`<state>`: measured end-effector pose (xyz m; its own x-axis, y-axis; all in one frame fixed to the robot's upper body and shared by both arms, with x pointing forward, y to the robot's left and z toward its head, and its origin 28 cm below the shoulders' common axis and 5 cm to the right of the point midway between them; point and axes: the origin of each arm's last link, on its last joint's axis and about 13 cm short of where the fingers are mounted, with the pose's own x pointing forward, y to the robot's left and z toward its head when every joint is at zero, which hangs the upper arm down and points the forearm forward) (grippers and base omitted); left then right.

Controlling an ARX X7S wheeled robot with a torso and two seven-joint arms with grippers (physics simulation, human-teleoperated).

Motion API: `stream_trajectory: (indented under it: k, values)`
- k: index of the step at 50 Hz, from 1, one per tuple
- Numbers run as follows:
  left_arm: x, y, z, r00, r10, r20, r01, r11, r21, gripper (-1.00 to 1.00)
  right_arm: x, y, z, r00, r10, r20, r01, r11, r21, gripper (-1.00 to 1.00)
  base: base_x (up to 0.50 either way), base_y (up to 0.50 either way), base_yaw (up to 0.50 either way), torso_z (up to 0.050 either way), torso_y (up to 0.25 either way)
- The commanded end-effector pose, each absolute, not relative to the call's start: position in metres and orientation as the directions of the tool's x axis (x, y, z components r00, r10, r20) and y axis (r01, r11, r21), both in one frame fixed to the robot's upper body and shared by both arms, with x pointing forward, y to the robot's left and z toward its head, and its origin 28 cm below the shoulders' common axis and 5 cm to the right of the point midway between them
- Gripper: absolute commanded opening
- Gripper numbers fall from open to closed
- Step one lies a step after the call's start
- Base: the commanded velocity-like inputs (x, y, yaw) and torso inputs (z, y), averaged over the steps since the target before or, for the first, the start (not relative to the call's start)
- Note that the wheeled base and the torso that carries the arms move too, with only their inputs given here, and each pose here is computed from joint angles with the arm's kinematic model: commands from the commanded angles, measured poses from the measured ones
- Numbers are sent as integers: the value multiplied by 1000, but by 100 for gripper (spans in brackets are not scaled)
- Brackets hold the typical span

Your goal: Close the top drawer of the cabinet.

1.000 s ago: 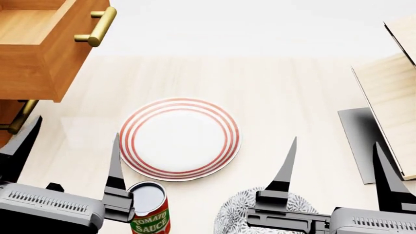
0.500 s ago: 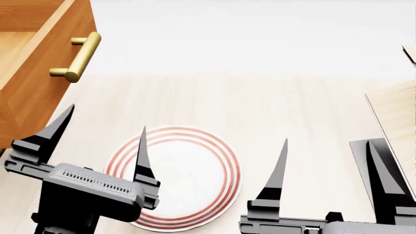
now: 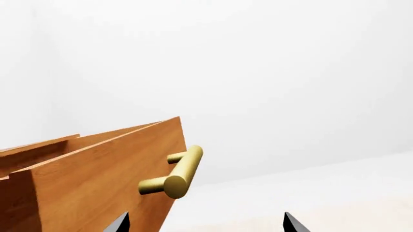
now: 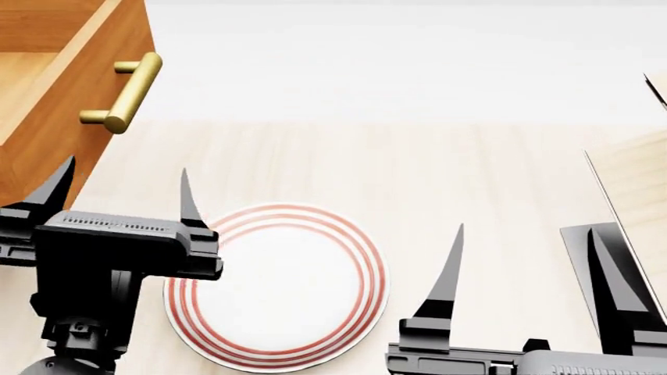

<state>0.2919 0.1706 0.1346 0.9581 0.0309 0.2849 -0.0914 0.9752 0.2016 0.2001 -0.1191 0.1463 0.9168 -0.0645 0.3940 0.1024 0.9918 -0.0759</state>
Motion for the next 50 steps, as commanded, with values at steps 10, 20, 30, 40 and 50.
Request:
stream_trajectory:
  k: [10,20,30,40,50]
  values:
    - [308,195,140,958,163,236,-183,981,67,100,202,-118,143,922,-58,384,94,993,-75,100,0,0,0,0,0]
    - [316,206,142,950,204,238,-223,973,57,100,202,-118,140,923,-54,380,90,993,-78,100,0,0,0,0,0]
    - [324,220,146,938,254,235,-270,962,40,100,202,-117,138,926,-48,374,85,993,-83,100,0,0,0,0,0]
    - [333,233,154,921,306,240,-323,946,31,100,198,-117,135,926,-43,376,78,994,-79,100,0,0,0,0,0]
    - [347,265,168,871,431,236,-442,897,-6,100,199,-116,131,926,-38,376,74,994,-83,100,0,0,0,0,0]
